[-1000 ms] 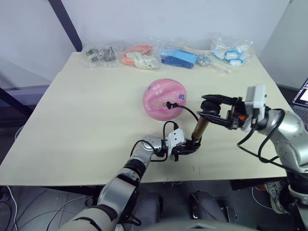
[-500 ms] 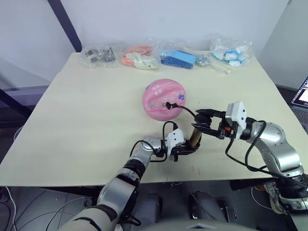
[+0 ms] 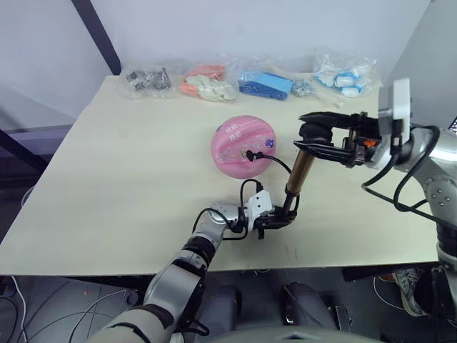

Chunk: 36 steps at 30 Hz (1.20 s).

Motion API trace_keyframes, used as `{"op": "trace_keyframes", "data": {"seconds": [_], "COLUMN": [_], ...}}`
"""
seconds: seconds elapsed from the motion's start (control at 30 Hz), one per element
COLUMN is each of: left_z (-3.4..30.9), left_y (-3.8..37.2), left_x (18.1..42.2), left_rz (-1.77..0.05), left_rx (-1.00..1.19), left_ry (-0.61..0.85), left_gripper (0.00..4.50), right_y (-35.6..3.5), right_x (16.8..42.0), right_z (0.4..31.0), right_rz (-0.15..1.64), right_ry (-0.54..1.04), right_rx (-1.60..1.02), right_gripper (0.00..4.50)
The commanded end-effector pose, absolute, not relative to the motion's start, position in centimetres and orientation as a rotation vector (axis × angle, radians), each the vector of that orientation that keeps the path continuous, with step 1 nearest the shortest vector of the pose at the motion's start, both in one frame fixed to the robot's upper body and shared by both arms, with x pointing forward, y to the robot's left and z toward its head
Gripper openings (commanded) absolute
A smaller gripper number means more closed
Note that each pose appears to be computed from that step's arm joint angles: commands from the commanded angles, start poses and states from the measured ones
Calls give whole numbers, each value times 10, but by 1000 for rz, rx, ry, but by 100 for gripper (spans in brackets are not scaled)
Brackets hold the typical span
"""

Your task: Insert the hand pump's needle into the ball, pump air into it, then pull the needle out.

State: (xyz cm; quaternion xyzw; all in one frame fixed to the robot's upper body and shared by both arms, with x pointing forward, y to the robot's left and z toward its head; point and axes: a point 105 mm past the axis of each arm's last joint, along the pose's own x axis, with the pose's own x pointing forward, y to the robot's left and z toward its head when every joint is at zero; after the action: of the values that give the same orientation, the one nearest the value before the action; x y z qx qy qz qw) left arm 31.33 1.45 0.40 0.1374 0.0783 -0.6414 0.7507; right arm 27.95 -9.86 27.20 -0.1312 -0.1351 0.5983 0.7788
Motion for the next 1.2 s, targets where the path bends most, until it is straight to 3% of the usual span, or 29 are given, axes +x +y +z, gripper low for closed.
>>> {"op": "trace_keyframes", "data": {"seconds": [0.03,0.2,0.77,0.97,1.07,1.2], "left_z": [-22,-23,-24,-24,-24,-24], "left_y": [33,32,31,31,31,31], "left_x": [304,302,301,301,301,301], "left_rz": [-1382,-1404,-1418,-1416,-1416,-1416], "left_rx": [297,304,319,318,319,320], "left_ry": [302,317,351,350,349,349], "left_gripper": [107,107,107,107,107,107], "right_y": [-97,-72,-69,-70,-72,-72], "right_x": [266,262,270,268,268,272], "right_z": [309,306,171,136,128,152], "right_rz": [1294,1337,1334,1315,1305,1300], "right_ry": [-438,-446,-10,77,83,-2], "right_rx": [-331,-337,-330,-320,-327,-336], "right_gripper": [194,194,194,194,194,194]}}
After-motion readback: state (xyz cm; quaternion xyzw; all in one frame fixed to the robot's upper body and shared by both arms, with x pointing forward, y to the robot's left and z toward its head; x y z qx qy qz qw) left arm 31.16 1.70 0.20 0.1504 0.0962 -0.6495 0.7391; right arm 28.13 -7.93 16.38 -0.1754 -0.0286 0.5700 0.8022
